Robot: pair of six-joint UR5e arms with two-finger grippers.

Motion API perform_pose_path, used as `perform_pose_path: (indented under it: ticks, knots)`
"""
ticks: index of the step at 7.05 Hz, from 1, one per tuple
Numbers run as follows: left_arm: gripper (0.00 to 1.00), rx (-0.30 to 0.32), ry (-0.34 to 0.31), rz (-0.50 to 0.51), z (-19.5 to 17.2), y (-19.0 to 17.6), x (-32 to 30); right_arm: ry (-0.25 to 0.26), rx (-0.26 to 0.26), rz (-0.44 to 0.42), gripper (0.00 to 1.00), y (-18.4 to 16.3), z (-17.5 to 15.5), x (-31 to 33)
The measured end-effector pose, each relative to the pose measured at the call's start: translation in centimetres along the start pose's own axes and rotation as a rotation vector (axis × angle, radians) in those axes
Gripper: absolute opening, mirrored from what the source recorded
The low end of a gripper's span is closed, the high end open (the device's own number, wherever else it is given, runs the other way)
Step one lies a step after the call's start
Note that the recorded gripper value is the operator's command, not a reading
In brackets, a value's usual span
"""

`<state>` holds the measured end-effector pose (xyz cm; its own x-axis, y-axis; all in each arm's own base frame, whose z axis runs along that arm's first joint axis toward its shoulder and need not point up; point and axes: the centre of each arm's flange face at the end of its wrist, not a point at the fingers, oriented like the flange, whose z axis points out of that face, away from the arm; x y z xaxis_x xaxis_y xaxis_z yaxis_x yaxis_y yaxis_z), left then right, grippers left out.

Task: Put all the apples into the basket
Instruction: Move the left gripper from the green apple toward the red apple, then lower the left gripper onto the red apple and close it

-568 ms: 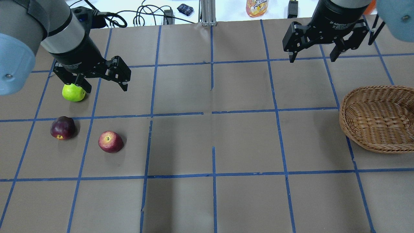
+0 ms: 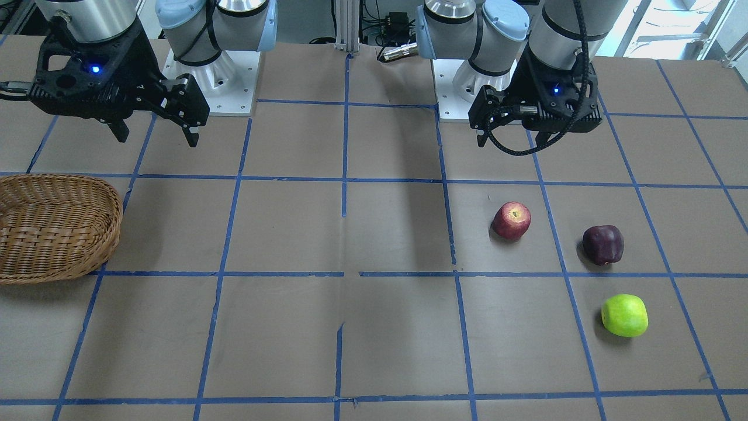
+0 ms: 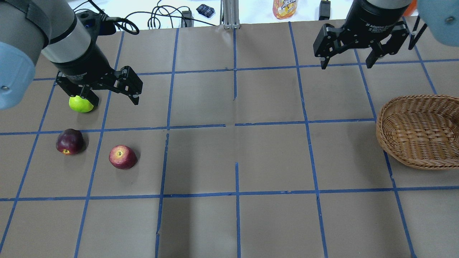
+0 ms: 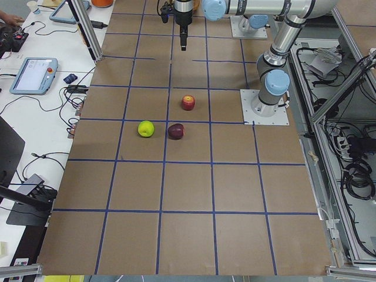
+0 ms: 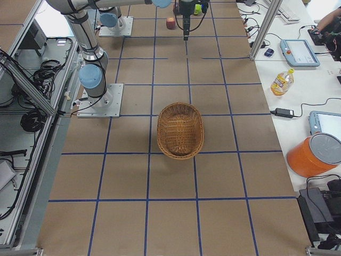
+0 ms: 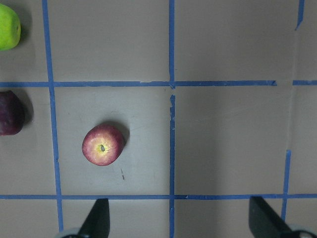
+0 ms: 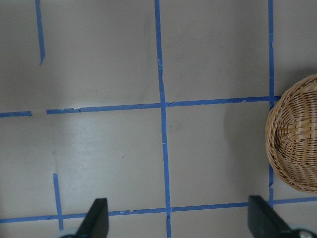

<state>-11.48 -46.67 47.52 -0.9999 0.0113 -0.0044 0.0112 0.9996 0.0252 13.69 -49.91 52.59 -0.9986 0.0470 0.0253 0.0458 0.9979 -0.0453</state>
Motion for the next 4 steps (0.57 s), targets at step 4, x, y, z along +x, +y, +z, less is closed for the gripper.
perform_pose_path:
  ticks: [4]
  knots:
    - [1.0, -0.08, 0.014, 0.007, 12.2, -3.0, -6.0, 0.001, 0.001, 0.002, 1.0, -0.1, 0.0, 0.0]
